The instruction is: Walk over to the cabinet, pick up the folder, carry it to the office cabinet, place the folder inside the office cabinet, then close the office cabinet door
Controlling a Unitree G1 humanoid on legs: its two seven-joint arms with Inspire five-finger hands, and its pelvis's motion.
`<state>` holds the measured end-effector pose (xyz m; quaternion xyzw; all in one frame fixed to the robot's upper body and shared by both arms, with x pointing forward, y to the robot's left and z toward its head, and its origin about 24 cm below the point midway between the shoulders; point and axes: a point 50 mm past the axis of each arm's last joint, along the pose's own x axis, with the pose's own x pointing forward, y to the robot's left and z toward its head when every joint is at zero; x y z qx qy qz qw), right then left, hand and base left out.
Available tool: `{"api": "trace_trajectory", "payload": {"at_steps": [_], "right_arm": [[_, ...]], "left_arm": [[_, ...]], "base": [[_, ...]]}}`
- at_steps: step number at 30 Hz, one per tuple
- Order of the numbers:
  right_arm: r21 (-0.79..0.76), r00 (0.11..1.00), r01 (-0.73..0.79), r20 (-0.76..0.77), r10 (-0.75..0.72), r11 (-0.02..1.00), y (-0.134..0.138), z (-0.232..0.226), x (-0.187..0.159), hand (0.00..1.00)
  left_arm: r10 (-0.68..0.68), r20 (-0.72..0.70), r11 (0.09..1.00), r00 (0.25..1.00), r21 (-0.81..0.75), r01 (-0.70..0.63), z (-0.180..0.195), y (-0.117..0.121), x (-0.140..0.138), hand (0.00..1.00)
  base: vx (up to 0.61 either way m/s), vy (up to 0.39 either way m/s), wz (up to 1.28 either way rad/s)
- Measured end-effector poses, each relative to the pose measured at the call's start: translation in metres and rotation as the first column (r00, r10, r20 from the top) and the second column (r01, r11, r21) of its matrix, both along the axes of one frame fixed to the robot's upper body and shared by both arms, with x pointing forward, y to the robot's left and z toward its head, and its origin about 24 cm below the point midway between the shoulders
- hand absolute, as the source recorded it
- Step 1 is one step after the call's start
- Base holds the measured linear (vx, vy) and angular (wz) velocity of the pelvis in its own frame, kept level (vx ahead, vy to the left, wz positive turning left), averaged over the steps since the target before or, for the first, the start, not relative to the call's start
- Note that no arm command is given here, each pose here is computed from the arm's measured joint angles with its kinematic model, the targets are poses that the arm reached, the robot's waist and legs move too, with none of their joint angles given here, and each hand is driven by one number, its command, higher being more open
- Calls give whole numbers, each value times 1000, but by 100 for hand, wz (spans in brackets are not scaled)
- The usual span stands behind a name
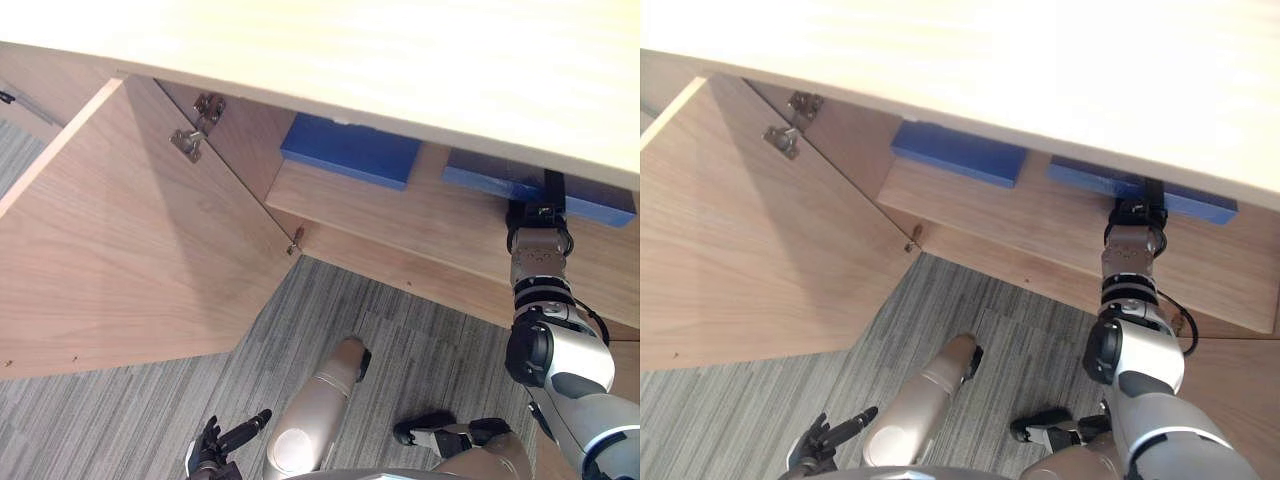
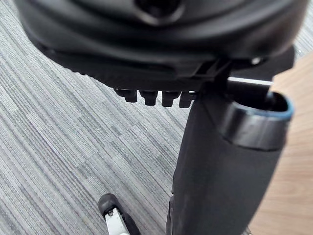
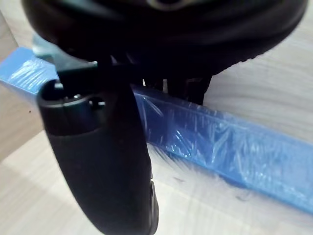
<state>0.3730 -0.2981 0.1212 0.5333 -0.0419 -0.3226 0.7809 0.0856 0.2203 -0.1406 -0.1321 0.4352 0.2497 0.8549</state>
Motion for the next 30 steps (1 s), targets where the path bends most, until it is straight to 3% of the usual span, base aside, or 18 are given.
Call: {"api": "trace_trajectory", "payload": {"at_steps": [5,9,16,26,30], "right_arm": [[-201,972,-209,-149,181,957,3,-18,0,100],[-394,893,-420,-340,295,818,-7,-27,-6,100],[-500,845,-512,-438,306,699,-17,-31,-13,100],[-533,844,-523,-432,318,665,-24,-33,-19,100],[-641,772,-628,-586,247,441,-25,-30,-20,100]], "left_arm": [[6,26,1000,1000,-1,-6,3,6,2,100],[-54,75,998,996,21,52,10,7,12,100],[3,77,999,997,43,-7,14,24,8,100],[50,84,997,995,51,-54,15,33,4,100],[41,84,998,996,43,-45,15,32,4,100]], "base": [[78,-4,-12],[31,2,-5],[5,-6,-1],[19,47,3],[40,40,3]]}}
